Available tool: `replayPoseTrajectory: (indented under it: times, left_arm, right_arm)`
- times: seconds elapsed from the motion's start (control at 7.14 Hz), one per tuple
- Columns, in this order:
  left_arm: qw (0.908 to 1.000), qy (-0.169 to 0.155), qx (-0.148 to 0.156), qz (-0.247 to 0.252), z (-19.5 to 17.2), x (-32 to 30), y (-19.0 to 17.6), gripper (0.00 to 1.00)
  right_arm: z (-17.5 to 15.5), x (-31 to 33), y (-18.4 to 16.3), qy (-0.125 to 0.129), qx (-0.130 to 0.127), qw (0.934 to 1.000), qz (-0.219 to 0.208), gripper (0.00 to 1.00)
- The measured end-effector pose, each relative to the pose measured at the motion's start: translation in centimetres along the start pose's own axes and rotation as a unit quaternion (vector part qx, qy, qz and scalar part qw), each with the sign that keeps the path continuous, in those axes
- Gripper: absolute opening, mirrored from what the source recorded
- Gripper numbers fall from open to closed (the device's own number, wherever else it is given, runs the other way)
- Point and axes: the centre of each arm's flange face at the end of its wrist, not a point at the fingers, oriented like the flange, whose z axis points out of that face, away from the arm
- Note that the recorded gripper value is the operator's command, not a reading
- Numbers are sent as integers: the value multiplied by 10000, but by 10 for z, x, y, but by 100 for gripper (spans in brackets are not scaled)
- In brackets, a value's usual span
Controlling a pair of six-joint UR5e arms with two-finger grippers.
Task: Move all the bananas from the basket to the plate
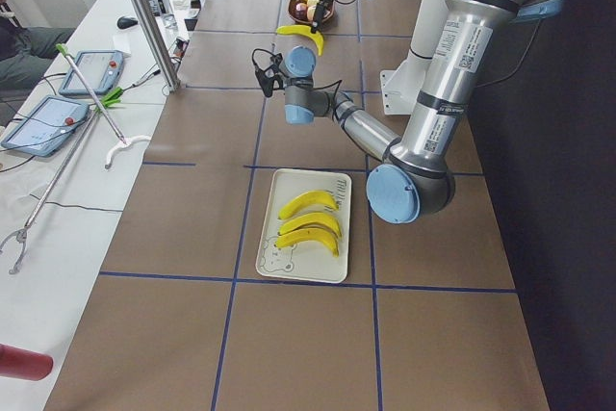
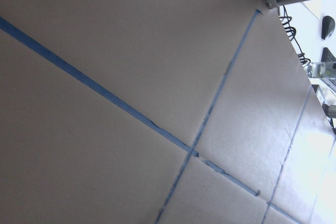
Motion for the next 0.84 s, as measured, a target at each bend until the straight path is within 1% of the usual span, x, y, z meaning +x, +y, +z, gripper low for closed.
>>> replayPoseTrajectory:
  times: [0.14,0.28,0.42,0.7,0.84]
  left_arm:
    - [9997,66,-223,58,16,12,23,99]
    - [9991,111,-402,114,32,22,42,99]
    - [9985,165,-501,154,45,32,57,99]
    - [9980,266,-534,189,75,47,81,99]
    - [9981,246,-533,193,90,48,88,99]
  right_arm:
    - [16,-7,25,-22,16,9998,-219,1]
    - [29,-11,41,-21,27,9990,-435,1]
    - [38,-14,50,-16,16,9984,-570,1]
    - [46,-21,57,-49,-2,9979,-647,1]
    - [47,-23,58,-69,-8,9978,-654,1]
